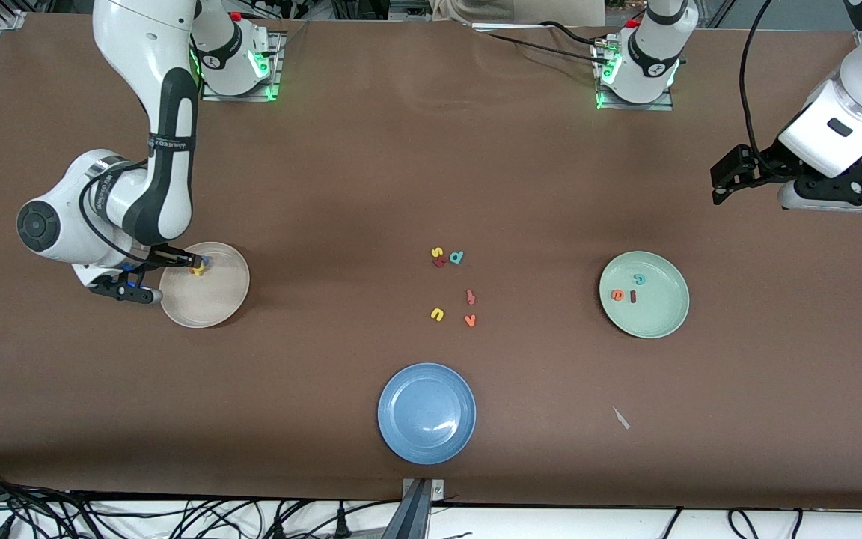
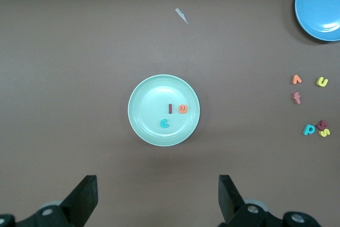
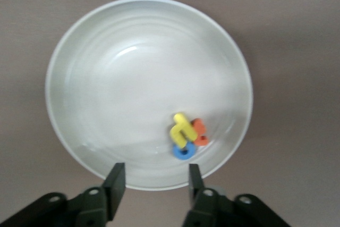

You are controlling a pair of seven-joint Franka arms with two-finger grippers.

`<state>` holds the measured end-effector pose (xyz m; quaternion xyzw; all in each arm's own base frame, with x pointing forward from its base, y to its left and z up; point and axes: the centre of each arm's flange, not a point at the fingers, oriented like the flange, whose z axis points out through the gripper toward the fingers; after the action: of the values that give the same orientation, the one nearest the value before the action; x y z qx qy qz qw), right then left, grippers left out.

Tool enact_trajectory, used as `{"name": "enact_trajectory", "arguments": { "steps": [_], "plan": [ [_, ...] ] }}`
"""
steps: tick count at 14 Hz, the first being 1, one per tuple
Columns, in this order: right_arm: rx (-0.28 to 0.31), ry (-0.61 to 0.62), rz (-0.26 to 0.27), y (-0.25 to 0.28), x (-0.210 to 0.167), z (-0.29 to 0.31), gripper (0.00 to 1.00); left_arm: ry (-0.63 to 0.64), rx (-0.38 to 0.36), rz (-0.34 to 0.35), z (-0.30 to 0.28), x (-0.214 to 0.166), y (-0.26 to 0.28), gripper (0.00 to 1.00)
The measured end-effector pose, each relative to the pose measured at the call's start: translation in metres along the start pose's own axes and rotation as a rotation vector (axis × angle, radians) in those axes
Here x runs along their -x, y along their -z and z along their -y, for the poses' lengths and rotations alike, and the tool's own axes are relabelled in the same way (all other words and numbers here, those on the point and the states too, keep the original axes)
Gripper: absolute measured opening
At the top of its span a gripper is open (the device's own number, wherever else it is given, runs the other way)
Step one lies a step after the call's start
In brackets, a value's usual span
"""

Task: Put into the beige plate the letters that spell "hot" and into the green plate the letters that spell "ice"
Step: 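Lower yellow n onto the beige plate and open the right gripper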

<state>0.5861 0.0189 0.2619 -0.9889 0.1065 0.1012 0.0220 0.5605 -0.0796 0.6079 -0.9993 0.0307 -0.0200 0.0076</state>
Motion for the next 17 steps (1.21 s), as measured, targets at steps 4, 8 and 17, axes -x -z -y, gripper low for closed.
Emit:
{"name": "enact_trajectory", "arguments": {
  "steps": [4,8,17],
  "plan": [
    [-0.027,-0.019,0.027,0.026,-0.004,0.038,1.00,0.000,0.000,0.002,0.000,-0.001,-0.001,1.00],
    [-0.039,-0.003,0.049,0.049,-0.005,0.061,1.00,0.001,0.000,0.003,0.000,-0.001,-0.002,1.00],
    [0.016,0.081,0.104,0.096,-0.014,0.063,1.00,0.004,0.000,0.003,0.002,-0.001,-0.002,1.00]
  ]
}}
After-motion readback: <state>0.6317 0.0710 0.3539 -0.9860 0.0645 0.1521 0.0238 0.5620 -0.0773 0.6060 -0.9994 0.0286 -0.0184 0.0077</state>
